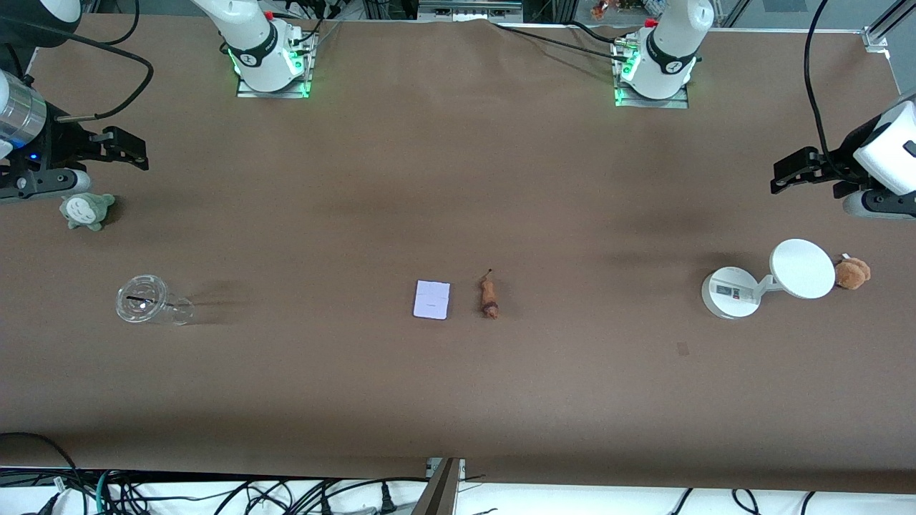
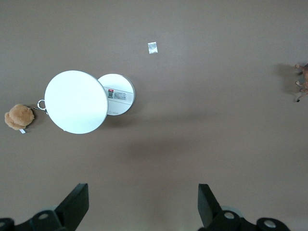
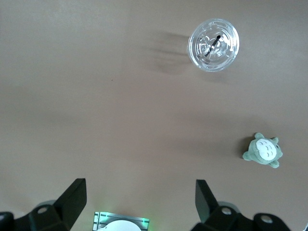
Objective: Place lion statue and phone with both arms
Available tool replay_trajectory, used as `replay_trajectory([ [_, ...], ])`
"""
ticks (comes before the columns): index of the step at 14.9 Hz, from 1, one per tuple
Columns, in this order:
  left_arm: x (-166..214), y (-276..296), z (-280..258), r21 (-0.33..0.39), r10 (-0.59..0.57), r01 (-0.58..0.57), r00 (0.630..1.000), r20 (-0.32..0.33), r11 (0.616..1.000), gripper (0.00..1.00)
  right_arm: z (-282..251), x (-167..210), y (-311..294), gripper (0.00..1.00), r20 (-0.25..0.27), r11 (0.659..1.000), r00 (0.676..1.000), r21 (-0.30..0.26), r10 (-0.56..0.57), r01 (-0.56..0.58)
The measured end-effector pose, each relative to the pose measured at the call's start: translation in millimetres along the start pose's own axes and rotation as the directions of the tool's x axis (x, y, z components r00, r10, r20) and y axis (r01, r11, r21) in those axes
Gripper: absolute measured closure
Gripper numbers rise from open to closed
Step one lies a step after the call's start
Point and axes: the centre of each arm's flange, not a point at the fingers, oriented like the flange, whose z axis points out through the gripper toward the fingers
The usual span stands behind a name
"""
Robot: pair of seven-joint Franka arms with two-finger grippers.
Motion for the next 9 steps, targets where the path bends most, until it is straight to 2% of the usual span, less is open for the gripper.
replay_trajectory([
  [9, 2.0, 0.0, 1.0, 0.0, 0.0, 0.0, 1.0, -0.005, 1.0, 0.0, 0.0, 0.0, -0.1, 0.0, 0.0, 1.0, 1.0, 0.0, 0.0, 0.0],
])
